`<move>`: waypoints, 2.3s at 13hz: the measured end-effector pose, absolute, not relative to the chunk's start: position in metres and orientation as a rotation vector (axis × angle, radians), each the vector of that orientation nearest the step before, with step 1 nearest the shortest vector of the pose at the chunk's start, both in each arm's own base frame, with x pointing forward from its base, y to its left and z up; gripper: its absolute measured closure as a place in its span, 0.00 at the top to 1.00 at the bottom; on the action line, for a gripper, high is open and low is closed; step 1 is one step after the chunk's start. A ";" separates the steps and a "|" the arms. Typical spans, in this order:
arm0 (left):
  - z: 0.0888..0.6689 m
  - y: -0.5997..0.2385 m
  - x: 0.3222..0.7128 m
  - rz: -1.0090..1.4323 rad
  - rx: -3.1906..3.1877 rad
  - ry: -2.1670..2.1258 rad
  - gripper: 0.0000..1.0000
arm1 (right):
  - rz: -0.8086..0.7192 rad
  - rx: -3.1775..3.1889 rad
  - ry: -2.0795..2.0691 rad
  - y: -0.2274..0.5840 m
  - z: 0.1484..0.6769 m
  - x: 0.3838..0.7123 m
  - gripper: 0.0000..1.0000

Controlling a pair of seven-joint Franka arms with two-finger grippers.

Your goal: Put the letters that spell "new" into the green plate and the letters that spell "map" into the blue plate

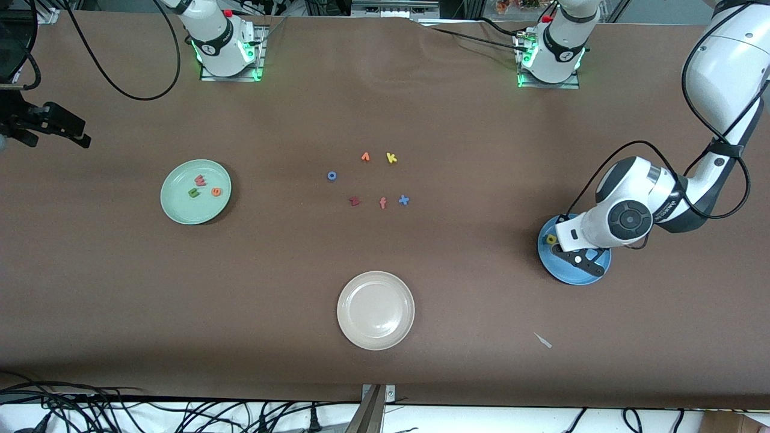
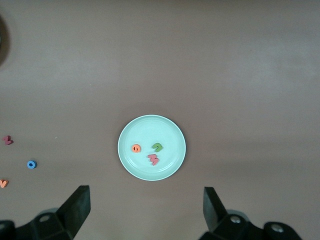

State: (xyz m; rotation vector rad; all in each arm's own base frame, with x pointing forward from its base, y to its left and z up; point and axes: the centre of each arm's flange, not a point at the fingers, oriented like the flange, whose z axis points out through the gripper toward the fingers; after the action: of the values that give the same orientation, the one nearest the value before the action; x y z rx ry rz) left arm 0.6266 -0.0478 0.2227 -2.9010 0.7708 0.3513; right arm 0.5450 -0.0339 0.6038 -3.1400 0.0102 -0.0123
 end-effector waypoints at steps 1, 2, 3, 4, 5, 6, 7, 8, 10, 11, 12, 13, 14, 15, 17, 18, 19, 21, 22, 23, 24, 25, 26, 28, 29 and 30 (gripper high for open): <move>0.230 -0.048 0.633 0.331 -2.910 0.760 0.63 | -0.011 -3.140 0.008 -0.033 0.603 0.545 1.00; 0.239 -0.049 0.639 0.319 -2.935 0.734 0.72 | -0.011 -3.140 0.007 -0.033 0.603 0.545 1.00; 0.249 -0.047 0.644 0.320 -2.961 0.704 0.83 | -0.011 -3.140 0.006 -0.032 0.604 0.545 1.00; 0.258 -0.044 0.648 0.332 -2.982 0.674 0.92 | -0.011 -3.140 0.005 -0.032 0.603 0.545 1.00; 0.267 -0.040 0.650 0.354 -3.001 0.645 1.00 | -0.011 -3.140 0.004 -0.032 0.603 0.546 1.00; 0.278 -0.038 0.651 0.381 -3.009 0.622 1.00 | -0.011 -3.140 0.001 -0.031 0.603 0.546 1.00; 0.288 -0.035 0.650 0.404 -3.010 0.602 1.00 | -0.011 -3.140 -0.001 -0.030 0.603 0.546 1.00; 0.299 -0.033 0.648 0.426 -3.008 0.583 1.00 | -0.012 -3.140 -0.002 -0.030 0.603 0.546 1.00; 0.320 -0.029 0.643 0.450 -2.986 0.554 1.00 | -0.011 -3.140 -0.003 -0.029 0.603 0.546 1.00; 0.330 -0.026 0.641 0.460 -2.971 0.539 1.00 | -0.011 -3.140 -0.003 -0.029 0.603 0.546 1.00; 0.338 -0.020 0.639 0.470 -2.970 0.514 1.00 | -0.010 -3.140 -0.003 -0.029 0.603 0.546 1.00; 0.346 -0.012 0.636 0.490 -2.995 0.472 1.00 | -0.010 -3.140 -0.004 -0.029 0.603 0.546 1.00; 0.354 0.000 0.633 0.509 -3.037 0.418 1.00 | -0.009 -3.140 -0.004 -0.029 0.603 0.546 1.00; 0.362 0.014 0.631 0.513 -3.079 0.356 1.00 | -0.009 -3.140 -0.004 -0.029 0.603 0.547 1.00; 0.381 0.044 0.626 0.504 -3.127 0.224 1.00 | -0.008 -3.140 -0.004 -0.029 0.603 0.547 1.00; 0.391 0.051 0.623 0.505 -3.148 0.163 1.00 | -0.008 -3.140 -0.004 -0.029 0.603 0.547 1.00; 0.401 0.057 0.619 0.503 -3.170 0.096 1.00 | -0.008 -3.140 -0.004 -0.029 0.602 0.547 1.00; 0.425 0.065 0.614 0.469 -3.192 -0.011 1.00 | -0.008 -3.140 -0.004 -0.029 0.602 0.547 1.00; 0.438 0.064 0.612 0.439 -3.201 -0.041 1.00 | -0.007 -3.140 -0.004 -0.029 0.602 0.547 1.00; 0.453 0.060 0.609 0.402 -3.215 -0.061 1.00 | -0.007 -3.140 -0.004 -0.029 0.602 0.547 1.00; 0.469 0.053 0.607 0.360 -3.228 -0.071 1.00 | -0.007 -3.140 -0.004 -0.029 0.602 0.547 1.00; 0.488 0.043 0.603 0.310 -3.235 -0.065 1.00 | -0.007 -3.140 -0.004 -0.029 0.602 0.547 1.00; 0.507 0.033 0.598 0.260 -3.236 -0.044 1.00 | -0.007 -3.140 -0.004 -0.029 0.602 0.547 1.00; 0.545 0.012 0.587 0.163 -3.230 0.012 1.00 | -0.007 -3.140 -0.004 -0.029 0.602 0.547 1.00; 0.563 0.002 0.579 0.124 -3.227 0.040 1.00 | -0.007 -3.140 -0.004 -0.029 0.602 0.547 1.00; 0.580 -0.005 0.571 0.088 -3.224 0.065 1.00 | -0.007 -3.140 -0.004 -0.029 0.602 0.547 1.00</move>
State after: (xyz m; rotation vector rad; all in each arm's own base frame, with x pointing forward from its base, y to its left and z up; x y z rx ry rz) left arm 0.5706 -0.0053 0.5800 -3.2242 0.0650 0.0878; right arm 0.5467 -0.0288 0.6024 -3.1401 -0.0044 -0.0071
